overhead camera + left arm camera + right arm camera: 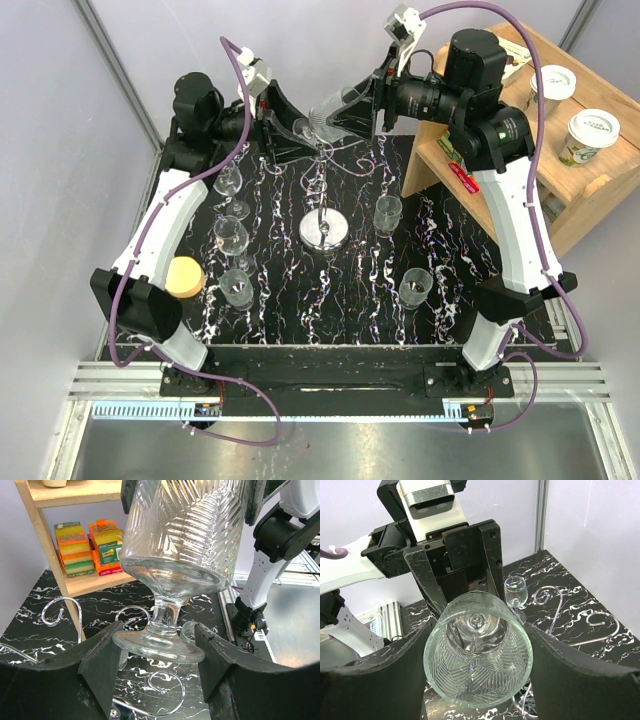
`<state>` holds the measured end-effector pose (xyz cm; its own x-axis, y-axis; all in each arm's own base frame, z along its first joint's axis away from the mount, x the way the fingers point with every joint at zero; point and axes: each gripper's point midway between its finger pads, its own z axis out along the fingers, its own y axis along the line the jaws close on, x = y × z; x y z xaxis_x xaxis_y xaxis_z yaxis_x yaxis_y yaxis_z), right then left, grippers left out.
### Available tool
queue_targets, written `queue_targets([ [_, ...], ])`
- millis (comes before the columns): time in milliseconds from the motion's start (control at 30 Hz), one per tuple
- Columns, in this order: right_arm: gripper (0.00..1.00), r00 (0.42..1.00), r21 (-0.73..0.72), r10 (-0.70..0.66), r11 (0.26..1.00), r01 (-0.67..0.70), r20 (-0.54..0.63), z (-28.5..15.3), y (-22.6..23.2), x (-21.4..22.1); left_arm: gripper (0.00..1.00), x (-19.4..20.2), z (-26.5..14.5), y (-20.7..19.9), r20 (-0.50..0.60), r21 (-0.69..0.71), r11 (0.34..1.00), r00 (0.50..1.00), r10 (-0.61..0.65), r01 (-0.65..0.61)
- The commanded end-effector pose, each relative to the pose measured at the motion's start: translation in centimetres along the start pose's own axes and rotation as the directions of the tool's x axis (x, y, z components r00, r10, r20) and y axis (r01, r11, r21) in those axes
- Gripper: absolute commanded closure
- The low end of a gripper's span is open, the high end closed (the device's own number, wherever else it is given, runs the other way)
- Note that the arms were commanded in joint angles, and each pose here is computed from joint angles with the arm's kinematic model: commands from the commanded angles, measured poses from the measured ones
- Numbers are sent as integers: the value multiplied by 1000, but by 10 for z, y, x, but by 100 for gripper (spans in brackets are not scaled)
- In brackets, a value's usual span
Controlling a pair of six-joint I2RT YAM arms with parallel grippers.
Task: Place the wine glass upside down on the wine glass rack
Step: Turn the wine glass upside down at the wine rack.
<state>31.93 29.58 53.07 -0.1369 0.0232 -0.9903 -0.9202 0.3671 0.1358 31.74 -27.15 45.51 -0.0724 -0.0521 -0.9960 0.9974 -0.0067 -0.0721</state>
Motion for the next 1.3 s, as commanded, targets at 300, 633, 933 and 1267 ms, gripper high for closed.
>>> queue_targets([
  [300, 99, 992, 57, -62, 996, 69, -111, 14, -45, 57, 100, -33, -17, 9, 13, -91, 988, 992, 128, -126],
  [633, 89, 982, 56, -67, 995, 78, -177, 18, -58, 99, 100, -39, -20, 22, -16, -184, 971, 988, 155, -155],
  [933, 73, 971, 64, -65, 995, 81, -229, 24, -70, 123, 100, -34, -12, 22, -80, -203, 957, 977, 197, -209],
  [1267, 55, 946, 60, -68, 994, 92, -317, 34, -80, 147, 100, -21, -4, 21, -147, -203, 942, 959, 241, -267],
])
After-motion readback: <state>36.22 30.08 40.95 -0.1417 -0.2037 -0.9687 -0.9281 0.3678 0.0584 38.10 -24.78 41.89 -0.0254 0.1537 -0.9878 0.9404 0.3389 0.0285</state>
